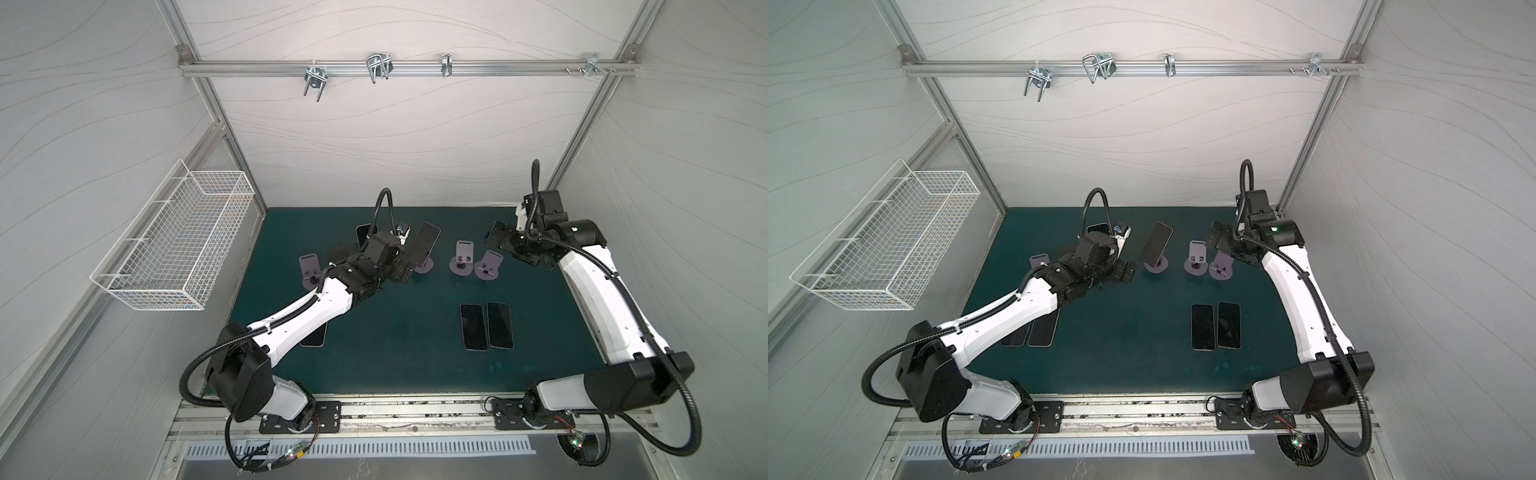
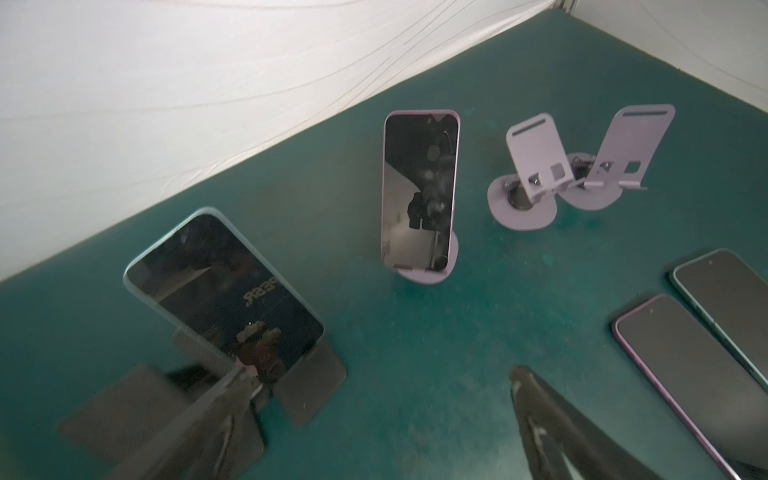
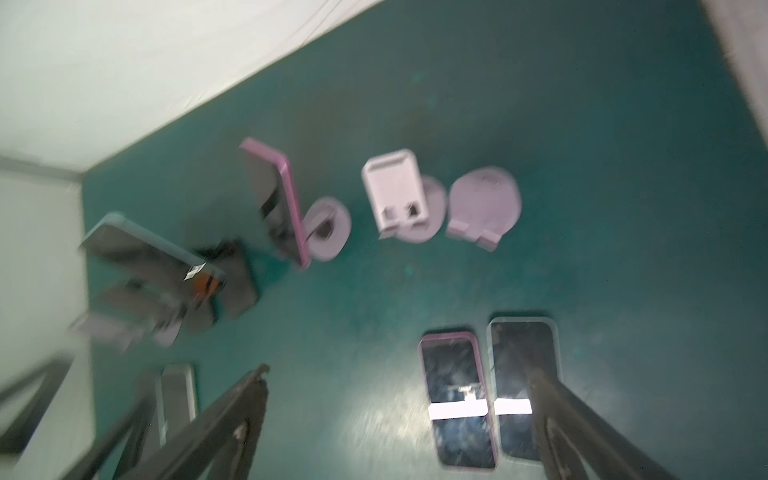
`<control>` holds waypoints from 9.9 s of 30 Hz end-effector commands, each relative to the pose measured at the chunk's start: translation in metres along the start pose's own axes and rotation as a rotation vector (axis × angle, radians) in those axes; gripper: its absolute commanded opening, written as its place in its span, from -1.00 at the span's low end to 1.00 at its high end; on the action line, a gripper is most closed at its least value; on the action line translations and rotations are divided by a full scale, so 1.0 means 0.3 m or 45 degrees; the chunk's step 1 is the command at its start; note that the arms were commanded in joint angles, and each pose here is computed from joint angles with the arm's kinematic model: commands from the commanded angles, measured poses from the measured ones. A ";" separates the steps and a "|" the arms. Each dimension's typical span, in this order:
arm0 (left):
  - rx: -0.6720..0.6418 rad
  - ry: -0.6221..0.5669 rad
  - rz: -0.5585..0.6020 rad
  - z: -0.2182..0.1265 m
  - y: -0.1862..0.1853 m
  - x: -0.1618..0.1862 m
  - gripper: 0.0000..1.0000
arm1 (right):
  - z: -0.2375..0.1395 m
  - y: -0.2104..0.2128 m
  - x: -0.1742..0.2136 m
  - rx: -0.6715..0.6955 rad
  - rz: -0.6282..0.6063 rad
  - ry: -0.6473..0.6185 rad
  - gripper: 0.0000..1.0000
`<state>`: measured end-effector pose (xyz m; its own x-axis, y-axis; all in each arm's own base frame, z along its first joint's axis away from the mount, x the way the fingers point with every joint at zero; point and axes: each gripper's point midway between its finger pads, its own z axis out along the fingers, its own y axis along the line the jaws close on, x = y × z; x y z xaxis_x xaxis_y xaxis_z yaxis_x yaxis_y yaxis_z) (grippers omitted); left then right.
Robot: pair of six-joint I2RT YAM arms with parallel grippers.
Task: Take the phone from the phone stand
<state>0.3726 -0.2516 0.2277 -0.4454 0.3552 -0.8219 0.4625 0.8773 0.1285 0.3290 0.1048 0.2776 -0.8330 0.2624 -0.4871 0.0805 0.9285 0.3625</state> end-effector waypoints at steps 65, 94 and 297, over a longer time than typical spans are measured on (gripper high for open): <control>0.375 -0.057 -0.122 0.583 -0.103 -0.151 0.93 | 0.056 0.239 0.303 -0.264 -0.373 0.328 0.98; 0.362 -0.055 -0.054 0.636 -0.109 -0.127 0.92 | 0.102 0.226 0.278 -0.268 -0.322 0.363 0.98; -0.145 0.885 -0.539 -0.063 0.285 0.791 0.18 | 0.119 0.717 0.481 -0.577 -0.675 0.327 0.91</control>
<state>0.2766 -0.0849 0.0417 -0.9684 0.0685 -0.2400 0.0787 0.9963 -0.0332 0.2454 0.3555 0.2511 -0.8070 -0.3212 -0.4956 -0.5533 0.7045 0.4444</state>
